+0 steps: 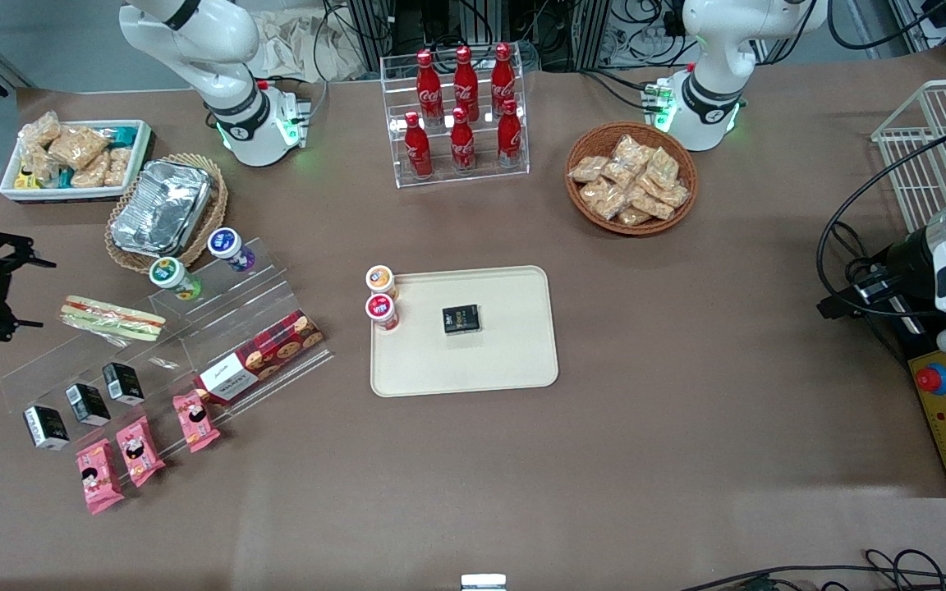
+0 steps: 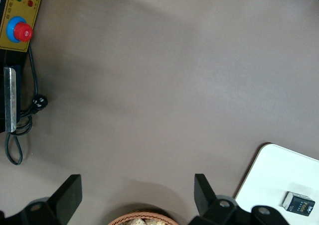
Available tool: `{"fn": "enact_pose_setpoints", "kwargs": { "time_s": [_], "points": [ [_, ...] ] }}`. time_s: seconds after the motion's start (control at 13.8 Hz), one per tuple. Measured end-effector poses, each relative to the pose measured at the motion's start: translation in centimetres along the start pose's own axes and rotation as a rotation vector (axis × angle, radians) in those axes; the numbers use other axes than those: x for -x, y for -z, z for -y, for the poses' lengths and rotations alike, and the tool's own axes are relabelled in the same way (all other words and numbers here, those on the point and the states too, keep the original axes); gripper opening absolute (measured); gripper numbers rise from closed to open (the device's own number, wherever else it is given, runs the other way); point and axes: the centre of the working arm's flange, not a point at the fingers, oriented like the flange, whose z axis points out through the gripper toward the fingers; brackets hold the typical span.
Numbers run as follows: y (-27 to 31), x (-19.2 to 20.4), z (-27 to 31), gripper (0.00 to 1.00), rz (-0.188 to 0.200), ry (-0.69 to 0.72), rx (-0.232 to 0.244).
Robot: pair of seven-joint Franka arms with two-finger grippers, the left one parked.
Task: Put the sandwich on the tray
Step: 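Open the right gripper and lower it around the wrapped sandwich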
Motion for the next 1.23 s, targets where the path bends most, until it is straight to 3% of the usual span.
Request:
{"fn": "enact_pose_setpoints", "kwargs": {
  "time_s": [0.43, 1.23],
  "points": [
    [-5.6, -1.5, -0.6, 0.98, -0.001, -0.078, -0.033],
    [-9.1, -3.7, -0.6, 0.98, 0.001, -0.133, -0.06]
  ]
}}
